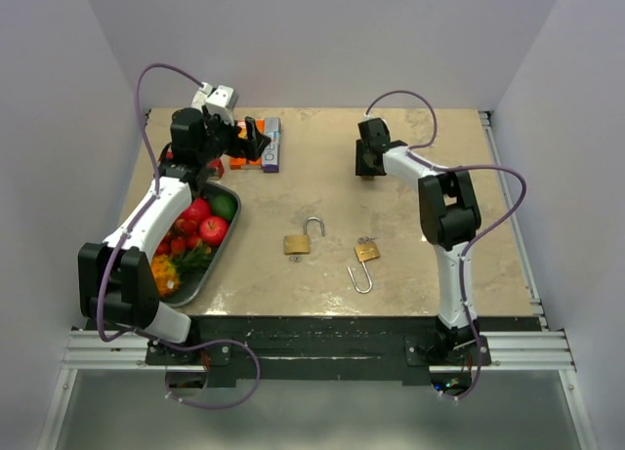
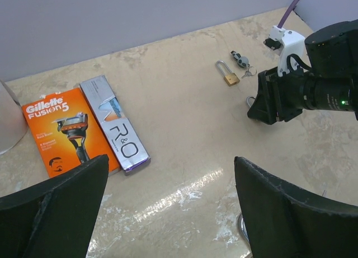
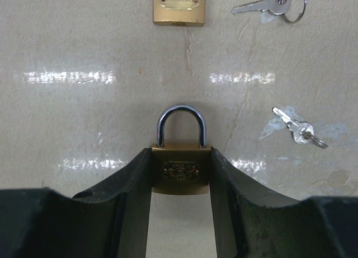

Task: Lock with the key
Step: Place the lock at the center of the board.

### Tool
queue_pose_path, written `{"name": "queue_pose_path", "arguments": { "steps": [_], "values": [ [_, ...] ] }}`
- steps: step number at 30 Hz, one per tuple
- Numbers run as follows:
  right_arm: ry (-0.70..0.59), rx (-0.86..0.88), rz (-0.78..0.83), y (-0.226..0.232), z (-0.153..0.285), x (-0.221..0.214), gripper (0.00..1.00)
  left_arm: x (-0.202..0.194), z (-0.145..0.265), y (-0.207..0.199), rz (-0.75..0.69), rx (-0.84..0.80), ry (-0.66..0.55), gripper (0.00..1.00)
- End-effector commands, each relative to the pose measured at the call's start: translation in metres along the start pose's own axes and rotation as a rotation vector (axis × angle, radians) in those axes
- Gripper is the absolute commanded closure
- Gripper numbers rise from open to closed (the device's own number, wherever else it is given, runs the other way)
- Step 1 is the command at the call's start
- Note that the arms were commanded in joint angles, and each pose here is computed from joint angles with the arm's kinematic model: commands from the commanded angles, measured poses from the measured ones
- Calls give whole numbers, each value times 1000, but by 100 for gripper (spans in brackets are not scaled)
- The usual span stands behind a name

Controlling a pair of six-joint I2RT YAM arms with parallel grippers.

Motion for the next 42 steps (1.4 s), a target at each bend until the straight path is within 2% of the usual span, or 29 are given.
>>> {"name": "queue_pose_path", "arguments": {
  "steps": [1, 4, 6, 9, 12, 14, 19, 21, 24, 26, 27, 30, 32, 33, 34, 36, 37, 39, 40, 42],
  "values": [
    [-83, -35, -43, -4, 1, 27, 84, 3, -2, -2, 2, -14, -18, 3],
    [-79, -55, -48, -7, -2, 26, 81, 1, -2, -2, 6, -16, -12, 3],
    [-82, -62, -52, -7, -2, 27, 73, 0, -2, -2, 8, -15, -8, 2],
    [-82, -53, -52, -6, 0, 28, 46, -3, -3, -2, 5, -24, 4, 1],
    [-99, -31, -52, -5, 7, 33, 35, -6, -5, -2, -2, -39, 22, 1],
    [-133, -15, -54, -4, 13, 40, 23, -9, -7, -3, 3, -51, 41, 1],
    [-200, 50, -27, 0, 36, 57, 11, -20, -8, -13, -22, -152, 99, 1],
    [-283, 86, -8, -1, 63, 77, 7, -24, -6, -19, -54, -211, 116, 1],
    [-336, 96, 122, -6, 95, 76, 1, -35, 5, -26, -148, -295, 137, 1],
    [-343, 74, 191, -16, 112, 72, 1, -36, 8, -26, -184, -292, 131, 1],
    [-374, 83, 193, -20, 134, 76, 1, -39, 9, -24, -184, -284, 141, 1],
    [-317, 175, 287, -19, 151, 36, 1, -43, 12, -24, -207, -284, 137, 1],
    [-260, 311, 458, -16, 173, 1, 1, -45, 17, -27, -222, -299, 132, 1],
    [-255, 449, 540, -5, 185, -13, 1, -51, 19, -30, -221, -324, 141, 1],
    [-282, 515, 690, -5, 199, -26, 1, -52, 21, -31, -233, -336, 139, 1],
    [-266, 658, 842, -2, 216, -57, 1, -55, 22, -33, -227, -355, 145, 1],
    [-269, 671, 993, -7, 213, -73, 1, -57, 22, -33, -221, -360, 149, 1],
    [-223, 714, 1123, -13, 217, -93, 1, -59, 21, -33, -207, -362, 159, 1],
    [-170, 670, 1102, -13, 214, -92, 1, -59, 21, -34, -187, -360, 162, 1],
    [14, 684, 1013, -12, 200, -109, 8, -58, 22, -34, -170, -349, 163, 1]
  ]
}}
Point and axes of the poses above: each gripper's point midway between its finger pads, its own z axis back along the fingers, its own y axis along the line the jaws close on, x = y × z, the point moved 4 cm from there along z, back along the fingers, and after that the axes turned 5 degrees about z, right-handed, at the moved point
